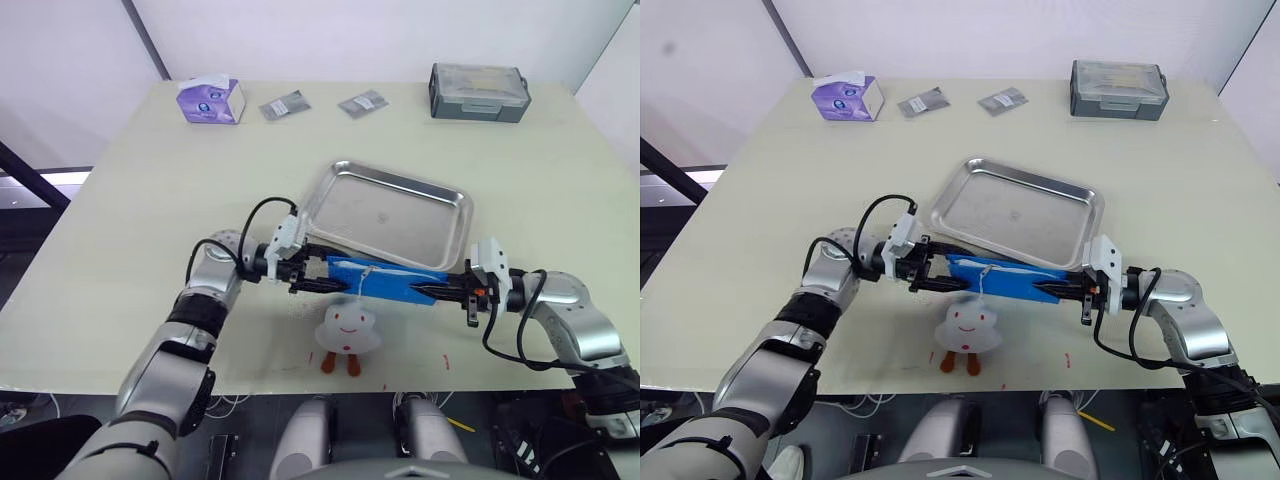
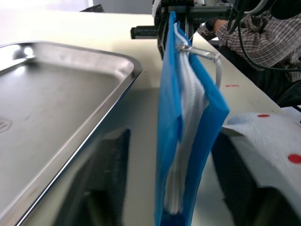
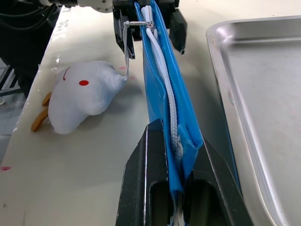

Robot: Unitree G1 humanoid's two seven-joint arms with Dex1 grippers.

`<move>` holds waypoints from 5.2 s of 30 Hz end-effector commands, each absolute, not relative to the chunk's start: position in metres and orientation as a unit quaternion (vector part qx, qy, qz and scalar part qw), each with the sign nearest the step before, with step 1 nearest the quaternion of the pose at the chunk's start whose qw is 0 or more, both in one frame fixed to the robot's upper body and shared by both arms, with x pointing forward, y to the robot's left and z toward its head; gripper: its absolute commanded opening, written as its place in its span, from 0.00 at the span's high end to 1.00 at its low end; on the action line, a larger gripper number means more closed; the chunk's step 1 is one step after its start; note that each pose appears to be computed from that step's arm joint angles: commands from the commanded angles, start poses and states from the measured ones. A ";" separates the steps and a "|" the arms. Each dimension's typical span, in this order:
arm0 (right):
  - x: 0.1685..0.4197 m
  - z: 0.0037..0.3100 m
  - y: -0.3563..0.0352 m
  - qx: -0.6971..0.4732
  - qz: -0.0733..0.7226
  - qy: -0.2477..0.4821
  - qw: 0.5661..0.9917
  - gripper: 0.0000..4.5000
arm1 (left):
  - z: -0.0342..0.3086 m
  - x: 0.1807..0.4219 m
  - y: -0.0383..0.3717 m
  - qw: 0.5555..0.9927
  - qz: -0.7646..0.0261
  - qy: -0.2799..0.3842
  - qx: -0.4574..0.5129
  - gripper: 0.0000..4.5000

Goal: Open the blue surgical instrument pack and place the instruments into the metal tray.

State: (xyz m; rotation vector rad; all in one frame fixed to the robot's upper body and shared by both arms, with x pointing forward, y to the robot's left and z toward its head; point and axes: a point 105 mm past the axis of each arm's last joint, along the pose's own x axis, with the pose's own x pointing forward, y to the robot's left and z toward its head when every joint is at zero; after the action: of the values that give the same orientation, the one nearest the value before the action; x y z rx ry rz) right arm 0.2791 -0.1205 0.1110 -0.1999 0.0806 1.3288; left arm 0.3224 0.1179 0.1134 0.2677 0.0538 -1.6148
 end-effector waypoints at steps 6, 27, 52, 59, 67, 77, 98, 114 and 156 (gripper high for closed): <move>0.276 0.116 -0.125 -0.104 0.620 0.026 0.777 1.00 | 0.139 0.298 0.159 0.687 -0.718 0.024 0.109 0.03; 0.277 0.116 -0.127 -0.107 0.622 0.027 0.775 1.00 | 0.096 0.249 0.114 0.661 -0.743 0.078 0.071 0.03; 0.273 0.115 -0.125 -0.109 0.624 0.026 0.773 1.00 | 0.135 0.264 0.120 0.679 -0.730 0.025 0.082 1.00; 0.273 0.115 -0.126 -0.110 0.625 0.025 0.772 1.00 | 0.160 0.259 0.154 0.684 -0.721 0.040 0.104 1.00; 0.271 0.126 -0.127 -0.106 0.635 0.002 0.766 1.00 | 0.165 0.270 0.193 0.718 -0.677 0.084 0.138 1.00; 0.269 0.149 -0.124 -0.054 0.638 -0.025 0.768 1.00 | 0.153 0.273 0.225 0.739 -0.646 0.135 0.136 1.00; 0.267 0.182 -0.108 0.040 0.638 -0.058 0.767 1.00 | 0.149 0.262 0.220 0.718 -0.667 0.157 0.119 1.00; 0.264 0.147 -0.097 -0.114 0.667 -0.039 0.735 1.00 | 0.112 0.256 0.235 0.654 -0.675 0.238 0.245 1.00; 0.263 0.134 -0.095 -0.116 0.668 -0.020 0.735 1.00 | 0.162 0.309 0.154 0.686 -0.711 0.019 0.151 0.01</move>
State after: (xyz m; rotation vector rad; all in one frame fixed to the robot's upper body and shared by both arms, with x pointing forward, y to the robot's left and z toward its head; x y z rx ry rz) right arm 0.2645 -0.0959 0.1222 -0.2372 0.0071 1.4583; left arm 0.3107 0.1522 0.1508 0.3132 0.0757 -1.5674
